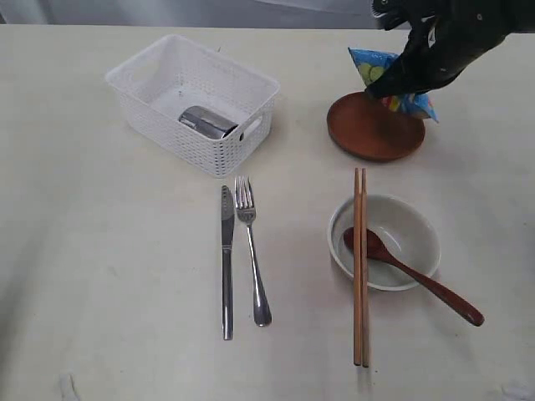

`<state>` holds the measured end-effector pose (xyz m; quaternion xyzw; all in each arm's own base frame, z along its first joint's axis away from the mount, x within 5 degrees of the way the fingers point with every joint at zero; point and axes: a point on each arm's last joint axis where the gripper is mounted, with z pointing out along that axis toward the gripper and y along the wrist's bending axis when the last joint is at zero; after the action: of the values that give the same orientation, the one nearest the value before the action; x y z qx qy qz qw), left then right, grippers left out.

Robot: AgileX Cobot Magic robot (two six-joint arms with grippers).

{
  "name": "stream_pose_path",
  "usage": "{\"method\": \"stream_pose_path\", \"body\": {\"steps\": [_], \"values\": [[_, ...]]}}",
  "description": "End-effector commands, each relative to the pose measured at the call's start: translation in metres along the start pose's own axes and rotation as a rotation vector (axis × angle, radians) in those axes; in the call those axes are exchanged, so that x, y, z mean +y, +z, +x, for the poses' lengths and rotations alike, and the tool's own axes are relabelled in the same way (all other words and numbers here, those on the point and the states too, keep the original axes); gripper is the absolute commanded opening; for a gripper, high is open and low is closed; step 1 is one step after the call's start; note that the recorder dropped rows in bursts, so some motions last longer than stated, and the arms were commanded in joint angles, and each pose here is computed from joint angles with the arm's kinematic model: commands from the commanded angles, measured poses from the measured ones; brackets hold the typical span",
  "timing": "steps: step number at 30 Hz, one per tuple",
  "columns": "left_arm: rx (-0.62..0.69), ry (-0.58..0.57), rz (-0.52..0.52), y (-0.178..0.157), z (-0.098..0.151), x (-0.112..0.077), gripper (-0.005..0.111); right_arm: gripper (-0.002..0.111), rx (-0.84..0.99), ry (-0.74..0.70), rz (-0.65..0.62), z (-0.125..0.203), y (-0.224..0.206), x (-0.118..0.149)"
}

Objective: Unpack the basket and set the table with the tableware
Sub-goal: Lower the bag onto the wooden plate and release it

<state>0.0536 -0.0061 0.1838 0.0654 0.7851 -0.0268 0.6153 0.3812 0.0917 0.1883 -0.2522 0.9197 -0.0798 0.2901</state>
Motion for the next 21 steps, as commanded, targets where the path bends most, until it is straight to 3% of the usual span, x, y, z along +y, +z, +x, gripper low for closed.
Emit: {"method": "stream_pose_path", "body": {"steps": [1,8,21], "values": [[-0.012,-0.003,0.008,0.000,0.000,-0.001,0.000,0.004,0.015,-0.040,-0.009,0.000,0.000,0.009],[-0.012,-0.003,0.008,0.000,0.000,-0.001,0.000,0.046,0.062,-0.111,-0.033,-0.001,-0.005,0.032],[-0.012,-0.003,0.008,0.000,0.000,-0.001,0.000,0.050,0.179,-0.172,-0.009,0.006,-0.026,0.030]]}}
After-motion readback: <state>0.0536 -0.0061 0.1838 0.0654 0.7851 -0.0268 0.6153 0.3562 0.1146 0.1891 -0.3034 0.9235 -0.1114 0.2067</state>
